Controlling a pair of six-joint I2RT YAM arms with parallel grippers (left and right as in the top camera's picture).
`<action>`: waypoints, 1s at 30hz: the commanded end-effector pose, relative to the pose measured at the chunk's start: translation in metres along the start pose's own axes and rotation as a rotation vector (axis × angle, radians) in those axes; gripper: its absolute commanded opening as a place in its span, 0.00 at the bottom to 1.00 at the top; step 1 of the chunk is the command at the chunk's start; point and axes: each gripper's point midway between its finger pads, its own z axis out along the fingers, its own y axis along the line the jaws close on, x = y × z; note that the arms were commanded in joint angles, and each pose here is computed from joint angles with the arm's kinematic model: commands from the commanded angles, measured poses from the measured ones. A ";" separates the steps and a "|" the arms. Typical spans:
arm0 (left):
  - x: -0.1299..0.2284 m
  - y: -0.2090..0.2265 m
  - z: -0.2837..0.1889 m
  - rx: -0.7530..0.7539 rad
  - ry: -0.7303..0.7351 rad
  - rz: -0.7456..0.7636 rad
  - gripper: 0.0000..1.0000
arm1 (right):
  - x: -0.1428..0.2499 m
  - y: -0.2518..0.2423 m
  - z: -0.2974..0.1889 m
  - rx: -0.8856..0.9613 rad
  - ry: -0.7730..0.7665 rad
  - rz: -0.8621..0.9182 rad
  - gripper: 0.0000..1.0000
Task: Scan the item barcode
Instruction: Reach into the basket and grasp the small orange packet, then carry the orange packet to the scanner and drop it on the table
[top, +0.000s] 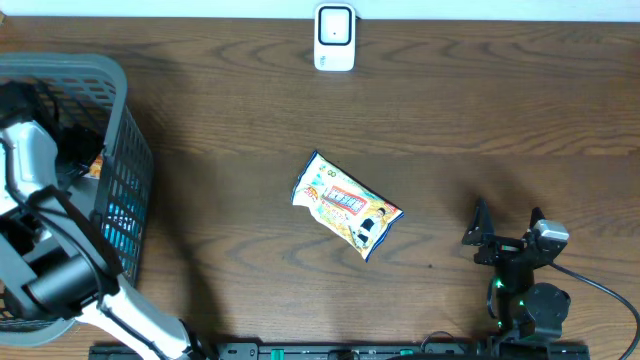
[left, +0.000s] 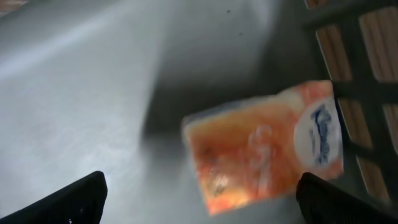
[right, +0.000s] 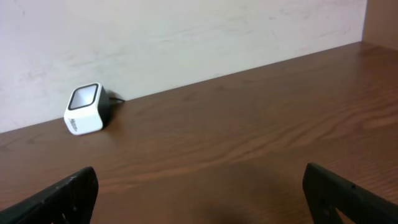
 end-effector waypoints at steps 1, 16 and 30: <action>0.009 -0.009 0.025 0.043 0.065 -0.009 0.98 | 0.001 0.001 0.000 -0.005 0.000 0.011 0.99; 0.011 -0.010 0.017 0.060 0.075 -0.008 0.08 | 0.001 0.001 0.000 -0.005 0.000 0.011 0.99; 0.030 0.010 -0.250 0.352 -0.328 -0.206 0.07 | 0.001 0.001 0.000 -0.005 0.000 0.011 0.99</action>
